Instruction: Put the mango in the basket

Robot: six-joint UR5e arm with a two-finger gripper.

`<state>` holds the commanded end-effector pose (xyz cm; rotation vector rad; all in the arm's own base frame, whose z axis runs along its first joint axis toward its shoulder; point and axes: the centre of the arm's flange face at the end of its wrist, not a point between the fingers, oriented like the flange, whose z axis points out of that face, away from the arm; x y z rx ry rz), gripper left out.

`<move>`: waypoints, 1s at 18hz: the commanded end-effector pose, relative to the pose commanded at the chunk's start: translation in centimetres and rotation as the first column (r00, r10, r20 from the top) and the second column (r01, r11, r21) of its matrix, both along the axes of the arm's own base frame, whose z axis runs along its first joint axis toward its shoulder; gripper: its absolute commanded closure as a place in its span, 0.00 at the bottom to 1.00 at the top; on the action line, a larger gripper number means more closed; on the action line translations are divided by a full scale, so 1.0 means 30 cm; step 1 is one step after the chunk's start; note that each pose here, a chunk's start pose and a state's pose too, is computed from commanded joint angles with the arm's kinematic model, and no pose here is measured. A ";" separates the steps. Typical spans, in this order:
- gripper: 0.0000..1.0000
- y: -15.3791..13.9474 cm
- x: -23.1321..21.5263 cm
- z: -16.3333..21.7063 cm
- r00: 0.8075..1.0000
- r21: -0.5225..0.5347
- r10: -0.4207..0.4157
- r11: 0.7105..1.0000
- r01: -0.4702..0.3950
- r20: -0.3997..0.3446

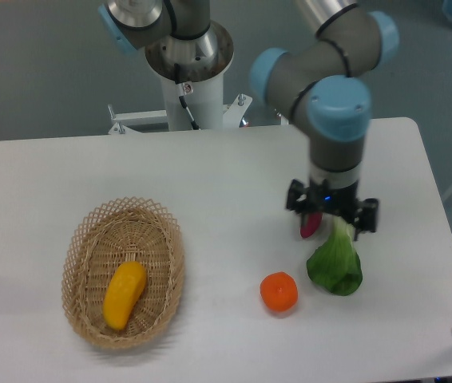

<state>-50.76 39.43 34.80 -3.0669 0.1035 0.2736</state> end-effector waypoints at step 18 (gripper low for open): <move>0.00 -0.101 -0.095 -0.119 0.997 -0.044 -0.072 0.996 0.074 0.043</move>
